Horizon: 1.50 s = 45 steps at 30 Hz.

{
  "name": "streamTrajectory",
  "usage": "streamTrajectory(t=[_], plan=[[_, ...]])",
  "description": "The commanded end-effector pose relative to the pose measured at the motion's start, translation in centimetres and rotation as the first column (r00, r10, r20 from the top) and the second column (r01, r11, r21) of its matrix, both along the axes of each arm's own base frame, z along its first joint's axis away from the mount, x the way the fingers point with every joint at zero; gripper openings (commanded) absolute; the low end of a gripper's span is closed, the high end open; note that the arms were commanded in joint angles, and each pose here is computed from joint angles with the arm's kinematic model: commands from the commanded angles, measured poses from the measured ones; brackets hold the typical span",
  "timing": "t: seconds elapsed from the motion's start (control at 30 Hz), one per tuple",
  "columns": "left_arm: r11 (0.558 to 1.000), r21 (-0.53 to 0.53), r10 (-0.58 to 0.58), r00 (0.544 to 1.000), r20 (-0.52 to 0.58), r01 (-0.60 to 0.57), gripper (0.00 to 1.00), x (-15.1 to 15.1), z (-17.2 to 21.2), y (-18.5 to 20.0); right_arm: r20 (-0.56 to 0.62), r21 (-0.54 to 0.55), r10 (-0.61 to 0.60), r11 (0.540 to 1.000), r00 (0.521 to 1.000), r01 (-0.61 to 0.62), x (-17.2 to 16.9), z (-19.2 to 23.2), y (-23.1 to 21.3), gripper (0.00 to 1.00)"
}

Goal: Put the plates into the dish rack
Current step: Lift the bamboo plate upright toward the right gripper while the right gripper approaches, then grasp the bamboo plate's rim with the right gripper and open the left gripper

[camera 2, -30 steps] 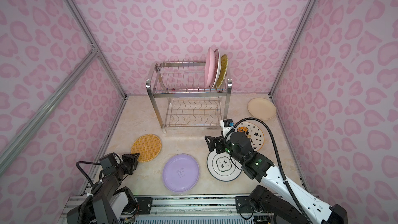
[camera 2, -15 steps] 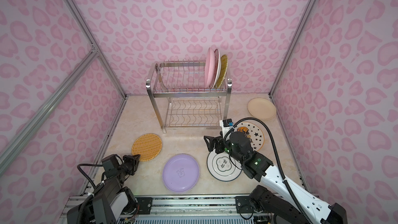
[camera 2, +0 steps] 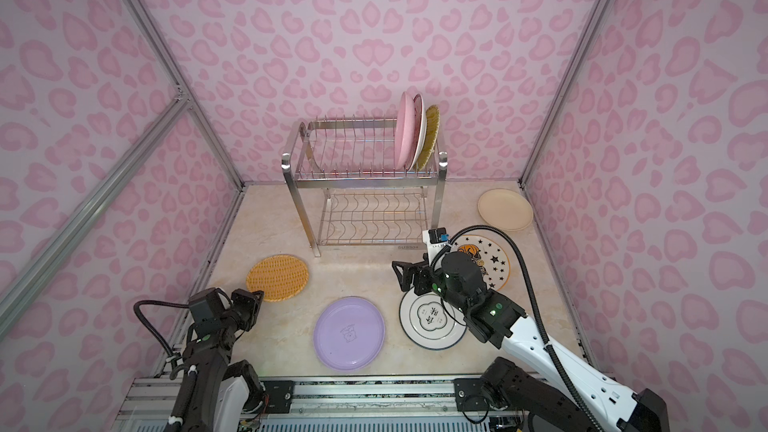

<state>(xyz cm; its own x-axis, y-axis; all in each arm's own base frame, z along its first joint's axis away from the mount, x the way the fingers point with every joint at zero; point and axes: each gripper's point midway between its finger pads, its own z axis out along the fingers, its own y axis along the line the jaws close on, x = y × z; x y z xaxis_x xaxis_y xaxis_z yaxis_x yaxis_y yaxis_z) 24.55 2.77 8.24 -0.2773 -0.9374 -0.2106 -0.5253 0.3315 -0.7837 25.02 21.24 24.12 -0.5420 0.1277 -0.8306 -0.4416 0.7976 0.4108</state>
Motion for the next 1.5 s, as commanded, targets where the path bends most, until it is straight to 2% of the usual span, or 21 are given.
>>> streamTrajectory(t=[0.0,0.2,0.37,0.47,0.57,0.73,1.0,1.1,1.2,1.37,1.47], plan=[[0.996,0.083,-0.037,0.998,-0.059,0.042,0.03,-1.6,0.8,-0.1,-0.003,0.011,0.0,1.0,1.0,0.0,0.2,0.3,0.3,0.98],[0.968,0.143,-0.207,0.978,-0.002,0.205,0.03,-1.5,5.3,-2.3,-0.04,0.044,0.033,0.999,0.999,-0.031,0.8,0.2,1.8,0.98],[0.907,0.197,-0.393,0.917,0.073,0.373,0.03,-1.5,9.8,-5.3,-0.06,0.07,0.053,0.996,0.997,-0.049,1.1,0.2,2.8,0.98],[0.856,0.226,-0.497,0.861,0.11,0.465,0.03,-1.8,12.1,-7.2,-0.079,0.084,0.059,0.995,0.995,-0.052,1.2,-0.1,3.2,0.98],[0.789,0.231,-0.606,0.782,0.143,0.569,0.03,-1.9,13.6,-9.7,-0.091,0.11,0.072,0.992,0.993,-0.062,1.2,-0.2,3.7,0.98],[0.649,0.263,-0.76,0.628,0.169,0.714,0.03,-1.9,15.5,-13.8,-0.098,0.173,0.106,0.981,0.99,-0.088,1.1,0.8,4.4,0.96],[0.442,0.298,-0.892,0.379,0.248,0.846,0.03,-0.4,19.1,-20.4,-0.136,0.302,0.118,0.951,0.984,-0.072,1.5,2.1,3.5,0.91],[0.384,0.293,-0.91,0.306,0.279,0.876,0.03,0.1,20.1,-22.3,-0.156,0.346,0.135,0.935,0.978,-0.074,1.5,2.2,3.2,0.88],[0.36,0.282,-0.914,0.276,0.296,0.889,0.03,0.9,20.5,-23.9,-0.165,0.37,0.141,0.926,0.976,-0.071,1.1,2.3,2.8,0.85],[0.364,0.3,-0.894,0.24,0.379,0.882,0.03,2.6,22.1,-25.7,-0.182,0.393,0.13,0.918,0.975,-0.049,0.8,2.4,1.9,0.83],[0.344,0.314,-0.89,0.201,0.409,0.885,0.03,3.0,22.3,-26.6,-0.192,0.428,0.148,0.902,0.97,-0.053,0.7,2.6,1.9,0.76]])
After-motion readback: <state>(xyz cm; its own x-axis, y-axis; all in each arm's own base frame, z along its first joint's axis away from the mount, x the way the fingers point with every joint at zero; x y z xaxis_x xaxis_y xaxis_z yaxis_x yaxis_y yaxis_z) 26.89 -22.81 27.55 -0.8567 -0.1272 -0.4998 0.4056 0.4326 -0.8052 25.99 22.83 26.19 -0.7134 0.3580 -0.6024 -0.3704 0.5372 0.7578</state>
